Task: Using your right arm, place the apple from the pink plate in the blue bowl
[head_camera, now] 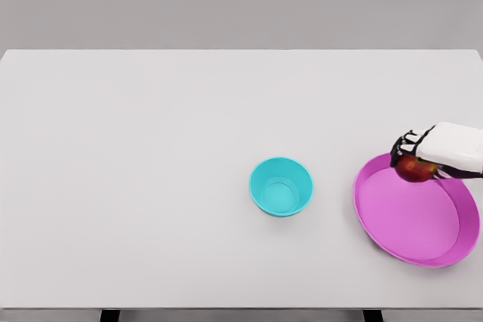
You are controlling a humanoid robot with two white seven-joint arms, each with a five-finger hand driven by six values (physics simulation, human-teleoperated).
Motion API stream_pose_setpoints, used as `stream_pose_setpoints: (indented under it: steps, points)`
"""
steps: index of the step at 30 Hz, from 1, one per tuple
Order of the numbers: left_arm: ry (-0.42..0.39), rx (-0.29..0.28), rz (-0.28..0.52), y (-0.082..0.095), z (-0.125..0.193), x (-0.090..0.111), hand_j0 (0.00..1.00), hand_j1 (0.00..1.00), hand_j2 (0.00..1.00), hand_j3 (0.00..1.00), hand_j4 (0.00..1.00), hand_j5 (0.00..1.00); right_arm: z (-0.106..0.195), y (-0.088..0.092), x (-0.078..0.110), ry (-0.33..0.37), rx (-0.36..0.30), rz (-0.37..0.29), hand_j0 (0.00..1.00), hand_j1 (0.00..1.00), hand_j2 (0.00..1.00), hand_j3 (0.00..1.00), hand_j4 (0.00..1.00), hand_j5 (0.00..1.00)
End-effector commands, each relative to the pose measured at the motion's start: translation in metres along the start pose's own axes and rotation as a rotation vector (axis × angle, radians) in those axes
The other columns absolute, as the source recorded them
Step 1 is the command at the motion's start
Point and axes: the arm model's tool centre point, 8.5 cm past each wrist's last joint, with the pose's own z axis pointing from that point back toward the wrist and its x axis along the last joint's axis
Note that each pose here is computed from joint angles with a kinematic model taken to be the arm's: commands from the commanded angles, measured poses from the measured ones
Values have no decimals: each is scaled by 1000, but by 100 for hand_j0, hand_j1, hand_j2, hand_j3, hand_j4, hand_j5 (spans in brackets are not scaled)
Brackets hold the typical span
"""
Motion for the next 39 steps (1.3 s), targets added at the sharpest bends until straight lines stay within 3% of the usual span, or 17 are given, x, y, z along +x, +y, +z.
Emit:
stream_pose_setpoints:
  steps: [1, 9, 19, 32, 39]
  points:
    - [0, 0, 0, 0, 0, 0, 100, 100, 100, 100, 100, 100, -8, 3, 5, -19, -26, -23, 42, 42, 42, 42, 42, 42]
    - [0, 0, 0, 0, 0, 0, 100, 100, 100, 100, 100, 100, -31, -7, 21, -77, -120, -39, 42, 42, 42, 42, 42, 42]
    - [0, 0, 0, 0, 0, 0, 100, 100, 100, 100, 100, 100, -55, -25, 40, -156, -175, -11, 42, 42, 42, 42, 42, 42]
    - [0, 0, -1, 0, 0, 0, 100, 100, 100, 100, 100, 100, -106, -35, 79, -312, -204, -16, 43, 43, 43, 43, 43, 43]
    - [0, 0, 0, 0, 0, 0, 100, 100, 100, 100, 100, 100, -127, -31, 101, -391, -175, -12, 44, 44, 44, 44, 44, 44]
